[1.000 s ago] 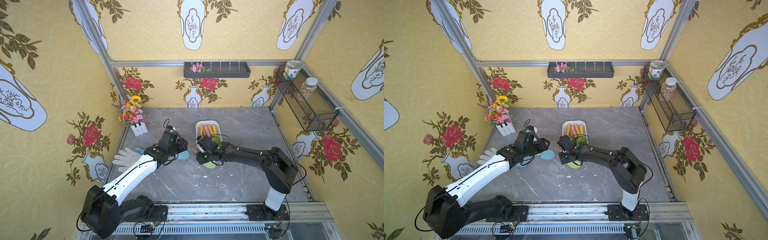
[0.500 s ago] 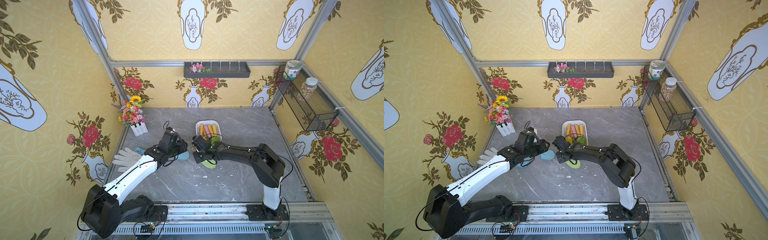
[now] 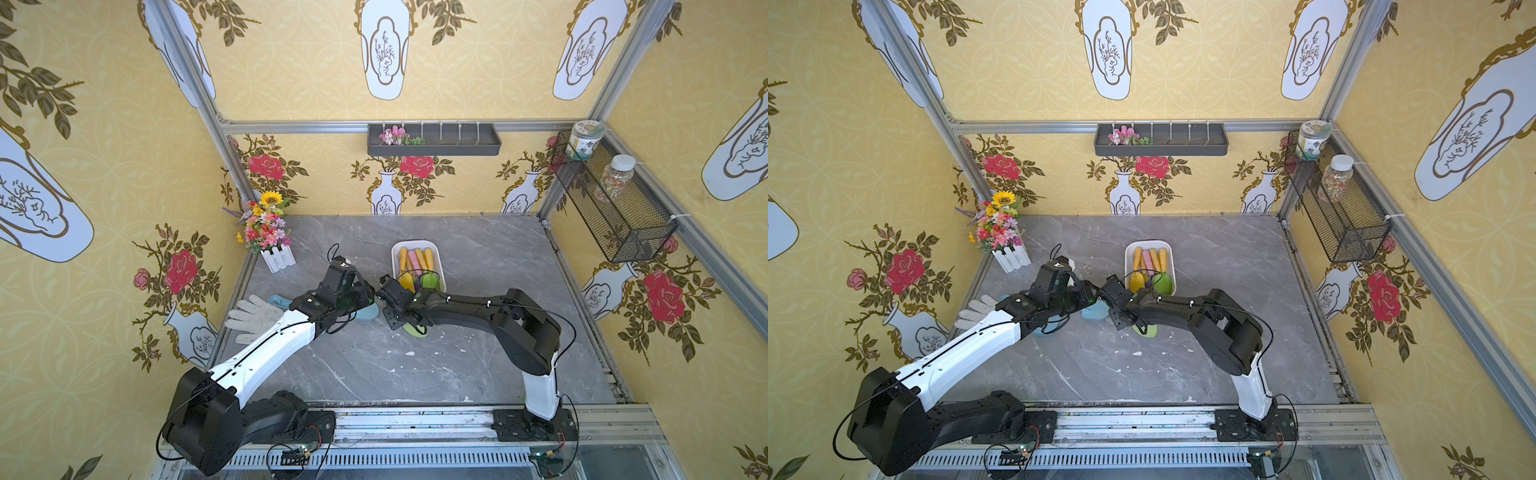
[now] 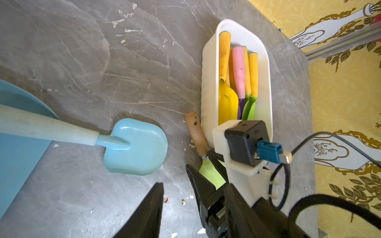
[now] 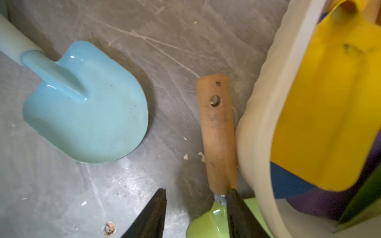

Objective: Put the shovel into the storage box
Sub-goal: Pick up the shovel from the center of the board.

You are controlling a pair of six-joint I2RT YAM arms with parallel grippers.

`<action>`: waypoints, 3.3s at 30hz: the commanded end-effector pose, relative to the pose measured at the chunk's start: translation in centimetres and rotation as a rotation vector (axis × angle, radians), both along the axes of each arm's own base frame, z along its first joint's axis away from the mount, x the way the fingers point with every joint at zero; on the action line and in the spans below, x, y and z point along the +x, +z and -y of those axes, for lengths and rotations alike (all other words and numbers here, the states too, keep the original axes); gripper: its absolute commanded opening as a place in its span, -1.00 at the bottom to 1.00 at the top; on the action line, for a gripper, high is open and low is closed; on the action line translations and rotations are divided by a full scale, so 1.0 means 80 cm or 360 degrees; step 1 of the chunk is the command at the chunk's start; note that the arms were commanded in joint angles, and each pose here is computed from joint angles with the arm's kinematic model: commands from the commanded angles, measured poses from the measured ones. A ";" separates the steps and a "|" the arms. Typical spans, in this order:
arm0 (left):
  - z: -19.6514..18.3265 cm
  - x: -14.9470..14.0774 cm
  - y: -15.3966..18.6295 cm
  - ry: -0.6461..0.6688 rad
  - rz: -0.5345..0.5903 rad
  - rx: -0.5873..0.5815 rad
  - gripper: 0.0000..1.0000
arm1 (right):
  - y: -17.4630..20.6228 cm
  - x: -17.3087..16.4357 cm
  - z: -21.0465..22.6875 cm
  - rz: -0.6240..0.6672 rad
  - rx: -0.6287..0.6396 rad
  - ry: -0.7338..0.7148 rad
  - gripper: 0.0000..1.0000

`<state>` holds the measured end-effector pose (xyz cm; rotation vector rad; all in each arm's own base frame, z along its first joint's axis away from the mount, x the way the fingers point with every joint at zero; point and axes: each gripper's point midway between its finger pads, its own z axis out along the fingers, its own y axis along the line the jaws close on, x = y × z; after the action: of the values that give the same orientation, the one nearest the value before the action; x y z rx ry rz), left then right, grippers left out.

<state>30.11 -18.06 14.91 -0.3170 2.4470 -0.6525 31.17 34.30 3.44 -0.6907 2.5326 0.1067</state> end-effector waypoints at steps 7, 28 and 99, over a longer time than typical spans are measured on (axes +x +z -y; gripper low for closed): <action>0.005 0.001 -0.001 -0.0013 0.0005 -0.0036 0.04 | -0.003 0.002 0.007 0.0031 -0.0037 -0.0019 0.08; 0.002 -0.002 -0.003 -0.0003 0.0001 -0.0038 0.04 | -0.024 -0.005 -0.002 -0.0064 -0.0038 0.0029 -0.53; 0.101 -0.037 0.112 -0.0642 0.0424 -0.0943 -0.64 | 0.240 -0.069 -0.003 -0.0395 0.1862 0.0369 -0.65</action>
<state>27.56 -25.66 22.82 0.0009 2.0633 -1.4491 25.63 34.34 21.90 -0.4236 2.0937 1.6327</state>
